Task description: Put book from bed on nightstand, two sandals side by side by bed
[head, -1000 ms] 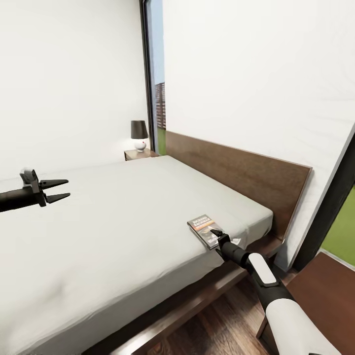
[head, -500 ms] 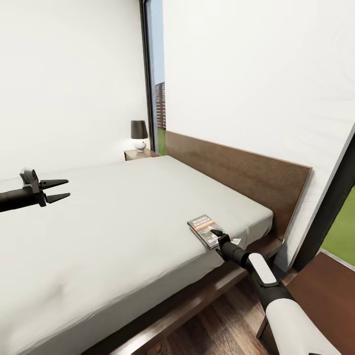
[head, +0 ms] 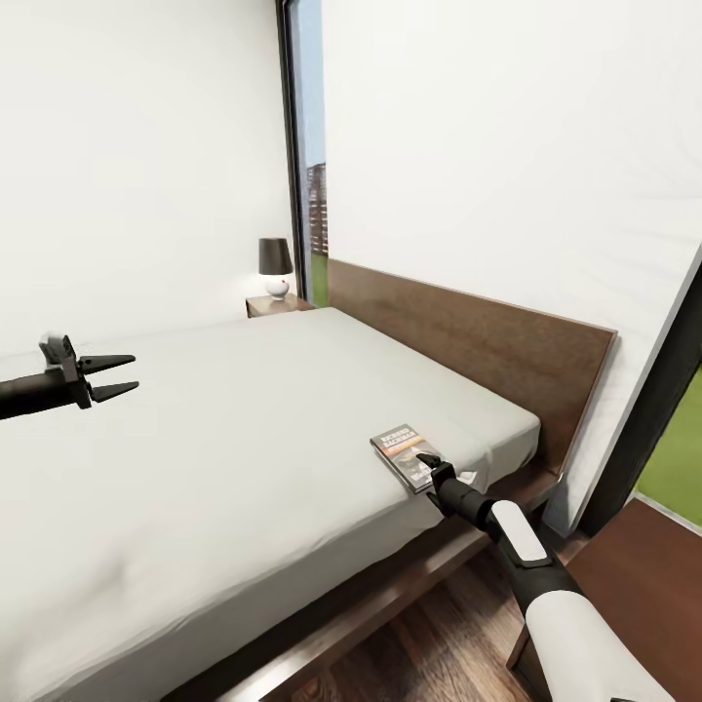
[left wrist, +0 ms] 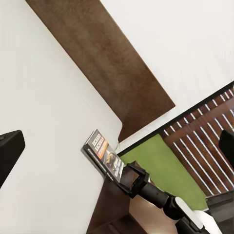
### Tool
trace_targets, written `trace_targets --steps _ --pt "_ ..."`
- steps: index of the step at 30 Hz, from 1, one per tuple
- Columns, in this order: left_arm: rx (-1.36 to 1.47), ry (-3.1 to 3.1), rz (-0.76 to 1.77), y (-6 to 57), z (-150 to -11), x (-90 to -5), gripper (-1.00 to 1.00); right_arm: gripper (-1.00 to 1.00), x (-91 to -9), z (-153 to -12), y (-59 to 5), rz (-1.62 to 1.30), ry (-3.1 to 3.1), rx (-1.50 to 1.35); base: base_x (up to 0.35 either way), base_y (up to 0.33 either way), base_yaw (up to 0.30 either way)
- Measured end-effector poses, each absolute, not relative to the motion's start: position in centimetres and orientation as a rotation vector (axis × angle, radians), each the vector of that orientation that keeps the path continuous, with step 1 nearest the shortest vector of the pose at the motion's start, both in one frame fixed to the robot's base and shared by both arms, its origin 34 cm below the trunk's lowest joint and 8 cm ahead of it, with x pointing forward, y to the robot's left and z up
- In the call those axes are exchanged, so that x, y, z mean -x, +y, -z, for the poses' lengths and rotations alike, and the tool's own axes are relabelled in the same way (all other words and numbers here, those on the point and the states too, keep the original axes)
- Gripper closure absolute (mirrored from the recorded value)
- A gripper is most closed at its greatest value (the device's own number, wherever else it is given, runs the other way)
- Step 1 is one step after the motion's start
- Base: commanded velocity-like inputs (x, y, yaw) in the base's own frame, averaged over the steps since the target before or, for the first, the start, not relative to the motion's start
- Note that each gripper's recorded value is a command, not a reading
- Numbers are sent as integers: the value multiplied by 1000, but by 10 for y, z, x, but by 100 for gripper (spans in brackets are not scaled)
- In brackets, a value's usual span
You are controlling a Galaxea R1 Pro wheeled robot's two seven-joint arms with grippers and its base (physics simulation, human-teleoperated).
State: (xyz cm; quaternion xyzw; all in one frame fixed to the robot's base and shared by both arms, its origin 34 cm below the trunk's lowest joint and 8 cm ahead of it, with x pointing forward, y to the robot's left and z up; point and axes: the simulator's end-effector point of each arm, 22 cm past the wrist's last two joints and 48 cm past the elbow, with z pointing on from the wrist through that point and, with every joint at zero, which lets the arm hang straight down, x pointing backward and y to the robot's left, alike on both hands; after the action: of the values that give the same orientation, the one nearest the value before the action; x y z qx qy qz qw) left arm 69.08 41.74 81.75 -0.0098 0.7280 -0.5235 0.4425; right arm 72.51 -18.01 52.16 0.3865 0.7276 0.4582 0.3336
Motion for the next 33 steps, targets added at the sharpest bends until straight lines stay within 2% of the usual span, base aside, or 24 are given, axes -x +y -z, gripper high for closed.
trace_targets --steps 21,22,33 --pt "25 1807 1297 418 -817 -691 -100 -100 -725 -522 -180 -1196 1900 -1009 0 0 0" --pt "25 1807 1297 418 -817 -691 -100 100 -725 -522 -180 -1196 1900 -1009 0 0 0" --pt "31 1808 1286 424 -818 -689 -100 100 -725 -522 -181 -1196 1900 -1009 0 0 0"
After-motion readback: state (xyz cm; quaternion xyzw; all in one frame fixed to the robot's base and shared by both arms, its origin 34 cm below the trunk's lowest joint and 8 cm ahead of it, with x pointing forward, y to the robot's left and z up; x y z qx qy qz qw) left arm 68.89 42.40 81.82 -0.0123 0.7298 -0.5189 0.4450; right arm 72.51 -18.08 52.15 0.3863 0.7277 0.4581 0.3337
